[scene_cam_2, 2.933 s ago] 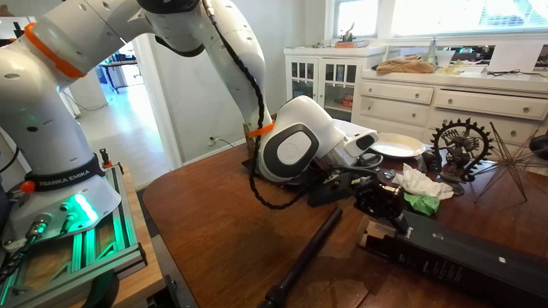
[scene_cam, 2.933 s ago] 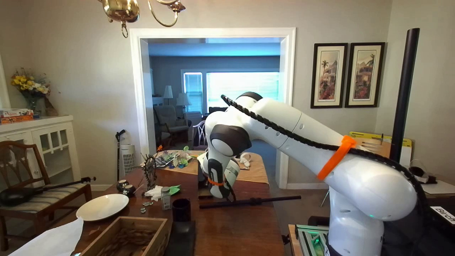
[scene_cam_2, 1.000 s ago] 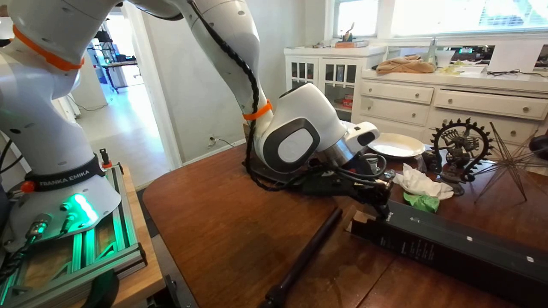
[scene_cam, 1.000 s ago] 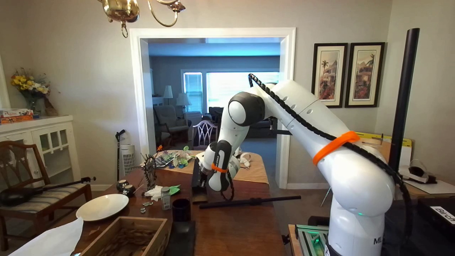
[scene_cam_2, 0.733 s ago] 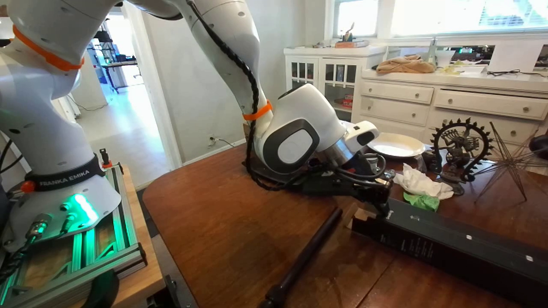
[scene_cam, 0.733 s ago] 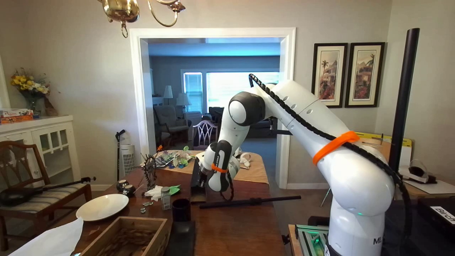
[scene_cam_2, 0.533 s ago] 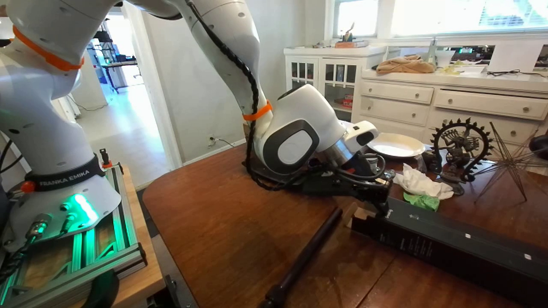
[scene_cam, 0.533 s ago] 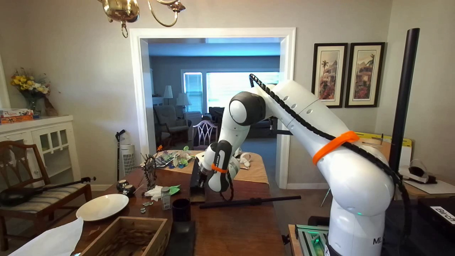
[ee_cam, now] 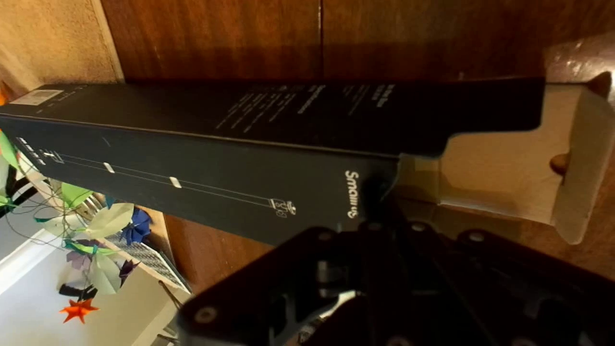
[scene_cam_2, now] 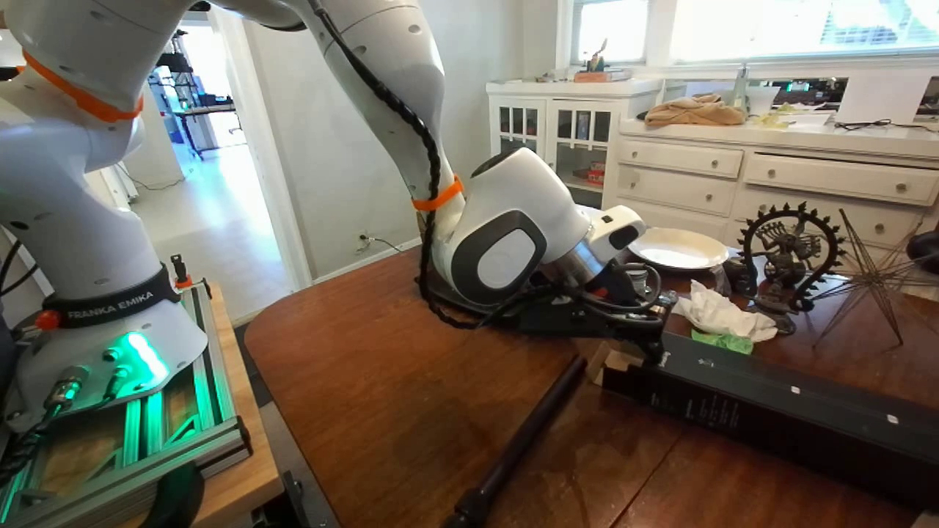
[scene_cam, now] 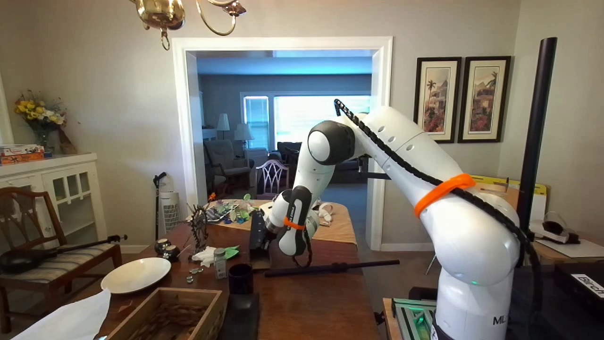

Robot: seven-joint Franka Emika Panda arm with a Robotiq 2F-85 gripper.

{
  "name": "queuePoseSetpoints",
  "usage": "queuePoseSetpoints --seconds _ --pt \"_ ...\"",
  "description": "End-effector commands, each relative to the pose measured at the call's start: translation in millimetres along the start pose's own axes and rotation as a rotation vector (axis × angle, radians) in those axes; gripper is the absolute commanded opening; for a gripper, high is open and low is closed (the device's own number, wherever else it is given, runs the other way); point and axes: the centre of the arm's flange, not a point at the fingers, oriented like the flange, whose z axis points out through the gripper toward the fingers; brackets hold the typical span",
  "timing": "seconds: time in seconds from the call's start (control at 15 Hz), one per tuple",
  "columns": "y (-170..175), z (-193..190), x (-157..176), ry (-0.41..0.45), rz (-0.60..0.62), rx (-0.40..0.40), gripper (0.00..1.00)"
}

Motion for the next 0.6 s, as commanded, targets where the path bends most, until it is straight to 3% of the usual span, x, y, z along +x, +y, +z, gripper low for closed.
queuePoseSetpoints --seconds 0.0,0.53 --pt "-2.5 0.8 -3.0 0.02 -0.037 0.03 0.01" --pt "-1.3 -0.9 -4.6 -0.025 -0.193 0.075 0.01"
